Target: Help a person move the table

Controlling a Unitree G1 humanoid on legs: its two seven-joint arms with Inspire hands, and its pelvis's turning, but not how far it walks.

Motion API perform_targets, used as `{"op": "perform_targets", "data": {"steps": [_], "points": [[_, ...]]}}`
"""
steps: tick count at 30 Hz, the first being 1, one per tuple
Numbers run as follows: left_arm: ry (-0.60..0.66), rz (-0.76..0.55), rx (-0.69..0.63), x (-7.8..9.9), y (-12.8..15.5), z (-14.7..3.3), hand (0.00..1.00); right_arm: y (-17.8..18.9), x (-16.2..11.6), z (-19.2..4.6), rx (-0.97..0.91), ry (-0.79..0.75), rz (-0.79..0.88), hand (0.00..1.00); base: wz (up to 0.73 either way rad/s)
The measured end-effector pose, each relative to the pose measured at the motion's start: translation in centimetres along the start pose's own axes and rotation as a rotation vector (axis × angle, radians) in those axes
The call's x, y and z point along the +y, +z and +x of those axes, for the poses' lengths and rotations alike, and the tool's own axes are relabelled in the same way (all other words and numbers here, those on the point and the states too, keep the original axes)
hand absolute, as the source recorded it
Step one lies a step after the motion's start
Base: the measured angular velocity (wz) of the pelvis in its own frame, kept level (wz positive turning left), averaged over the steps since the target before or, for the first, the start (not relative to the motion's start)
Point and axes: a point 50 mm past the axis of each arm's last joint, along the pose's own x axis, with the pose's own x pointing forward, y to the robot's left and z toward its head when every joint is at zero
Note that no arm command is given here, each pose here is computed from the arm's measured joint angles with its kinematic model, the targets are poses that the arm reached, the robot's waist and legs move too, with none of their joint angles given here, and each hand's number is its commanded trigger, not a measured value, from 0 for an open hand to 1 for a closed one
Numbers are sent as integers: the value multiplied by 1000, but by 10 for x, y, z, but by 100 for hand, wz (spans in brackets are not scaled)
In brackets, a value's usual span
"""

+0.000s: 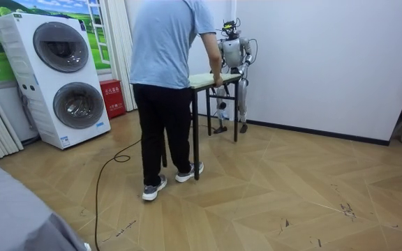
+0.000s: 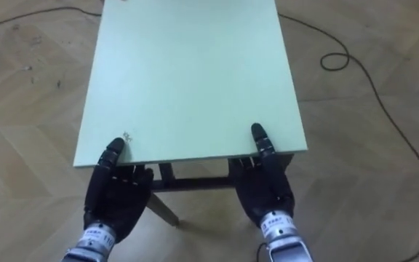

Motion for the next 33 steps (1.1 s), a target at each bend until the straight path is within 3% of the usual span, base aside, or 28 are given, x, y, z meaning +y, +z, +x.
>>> {"op": "perform_targets", "data": {"steps": [13,23,33], "points": [[34,70,32,17,-6,-9,100,-7,-26,-28,-25,-76,63,100,20],[20,93,20,18,-1,-13,100,-10,-25,-28,-15,-71,73,100,-18],[-6,83,-6,18,-1,-17,100,-11,-20,-23,-16,-38,46,100,30]]}}
